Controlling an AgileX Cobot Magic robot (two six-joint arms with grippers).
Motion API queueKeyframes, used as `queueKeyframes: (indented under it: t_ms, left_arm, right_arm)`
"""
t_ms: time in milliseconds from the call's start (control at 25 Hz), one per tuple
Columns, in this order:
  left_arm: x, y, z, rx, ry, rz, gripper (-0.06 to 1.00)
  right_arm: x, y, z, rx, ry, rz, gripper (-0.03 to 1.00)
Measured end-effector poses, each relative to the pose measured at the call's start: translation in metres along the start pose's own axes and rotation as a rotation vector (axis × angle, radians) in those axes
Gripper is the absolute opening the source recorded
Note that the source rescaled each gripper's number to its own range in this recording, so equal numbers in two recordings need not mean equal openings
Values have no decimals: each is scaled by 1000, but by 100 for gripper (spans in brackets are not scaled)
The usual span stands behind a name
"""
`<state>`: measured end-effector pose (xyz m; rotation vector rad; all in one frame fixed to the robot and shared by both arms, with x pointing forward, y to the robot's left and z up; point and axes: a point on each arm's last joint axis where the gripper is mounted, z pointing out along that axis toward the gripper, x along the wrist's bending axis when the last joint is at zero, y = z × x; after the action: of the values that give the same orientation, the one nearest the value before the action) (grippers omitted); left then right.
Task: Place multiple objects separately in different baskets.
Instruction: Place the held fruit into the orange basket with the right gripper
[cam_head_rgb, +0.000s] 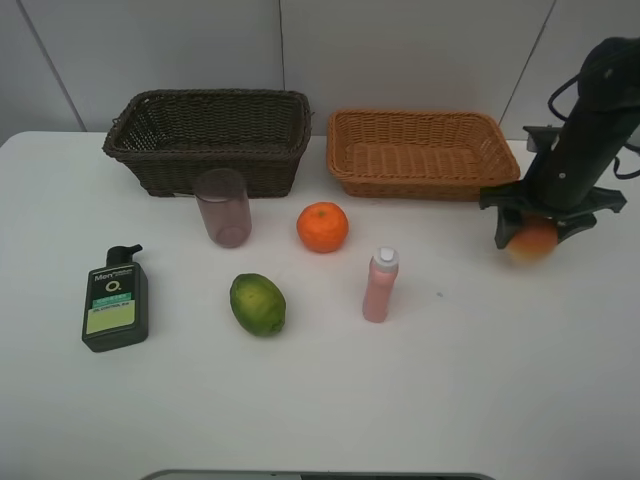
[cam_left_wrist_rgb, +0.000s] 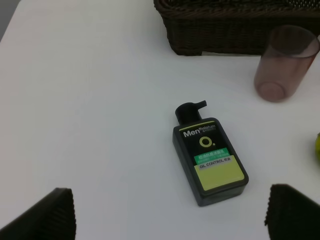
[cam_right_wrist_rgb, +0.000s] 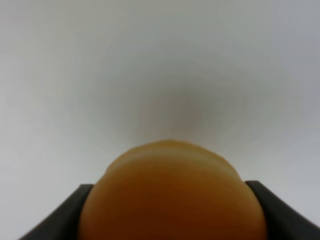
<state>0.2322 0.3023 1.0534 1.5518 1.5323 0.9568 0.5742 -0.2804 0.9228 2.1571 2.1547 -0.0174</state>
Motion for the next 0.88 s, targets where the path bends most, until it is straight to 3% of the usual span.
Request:
queueKeyframes:
  t_ms: [240,520,880]
  left_arm:
    - [0,0,0,0,0,0,97]
    - [0,0,0,0,0,0,97]
    - [0,0,0,0,0,0,97]
  right_arm:
    - [11,20,-41,0,5,-14,44]
    - [52,63,-96,-153,29,-117,44]
    - [78,124,-85,-250,35,-138,44]
